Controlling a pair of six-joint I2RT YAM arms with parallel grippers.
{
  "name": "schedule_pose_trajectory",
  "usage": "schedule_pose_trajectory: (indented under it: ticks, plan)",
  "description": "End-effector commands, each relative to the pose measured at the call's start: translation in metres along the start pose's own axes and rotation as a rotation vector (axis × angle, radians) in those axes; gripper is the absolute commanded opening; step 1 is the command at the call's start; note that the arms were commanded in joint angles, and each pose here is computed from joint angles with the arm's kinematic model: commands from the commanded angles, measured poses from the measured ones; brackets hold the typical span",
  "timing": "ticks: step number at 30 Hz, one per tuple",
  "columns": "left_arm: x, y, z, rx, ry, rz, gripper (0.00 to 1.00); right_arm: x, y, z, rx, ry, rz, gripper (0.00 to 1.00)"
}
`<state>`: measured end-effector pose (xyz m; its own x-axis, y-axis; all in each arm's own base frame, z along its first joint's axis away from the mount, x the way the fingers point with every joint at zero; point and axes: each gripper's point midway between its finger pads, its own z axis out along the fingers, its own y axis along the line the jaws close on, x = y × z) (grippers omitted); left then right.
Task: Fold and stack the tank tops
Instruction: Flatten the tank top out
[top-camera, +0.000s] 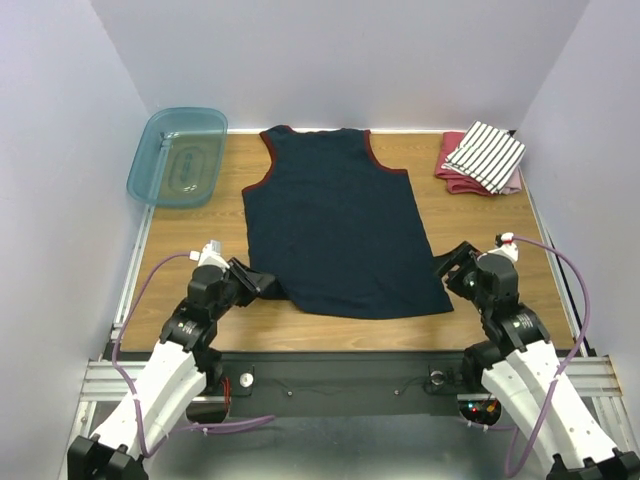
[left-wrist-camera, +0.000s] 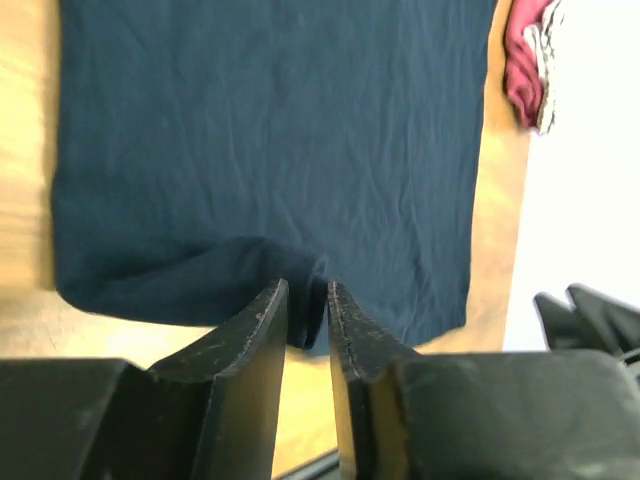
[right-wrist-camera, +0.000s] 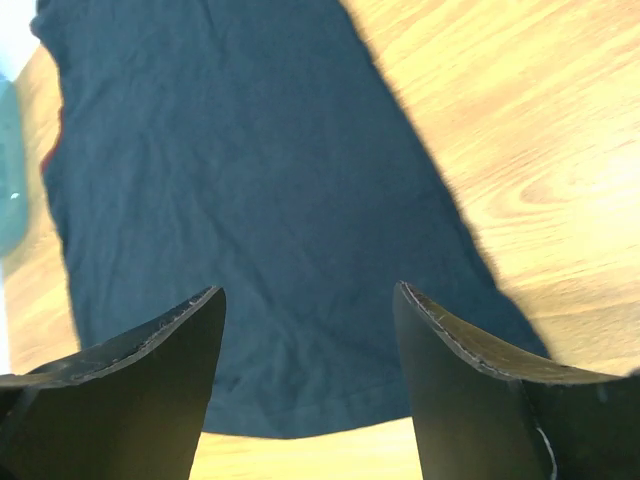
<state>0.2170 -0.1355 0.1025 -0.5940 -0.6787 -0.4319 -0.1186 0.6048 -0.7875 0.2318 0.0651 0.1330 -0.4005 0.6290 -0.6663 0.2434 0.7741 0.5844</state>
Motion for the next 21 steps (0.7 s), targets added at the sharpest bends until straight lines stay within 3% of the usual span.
schedule_pose_trajectory:
  ticks: [1, 8, 15, 19, 21]
  plan:
    - [-0.001, -0.023, -0.013, 0.067, 0.009, 0.020, 0.39, -0.022, 0.027, -0.014, -0.050, -0.014, 0.041, 0.74]
    - [-0.035, -0.047, -0.026, 0.036, -0.089, 0.063, 0.33, -0.008, 0.036, 0.004, -0.048, 0.105, -0.028, 0.73]
    - [-0.117, -0.049, -0.020, -0.208, -0.359, 0.110, 0.32, 0.014, 0.064, 0.018, -0.150, 0.205, -0.026, 0.67]
    - [-0.164, -0.048, 0.015, -0.325, -0.402, 0.145, 0.32, 0.053, 0.102, 0.015, -0.194, 0.275, -0.138, 0.67]
    - [-0.179, -0.045, 0.048, -0.351, -0.349, 0.183, 0.27, 0.070, 0.123, 0.019, -0.180, 0.287, -0.191, 0.67]
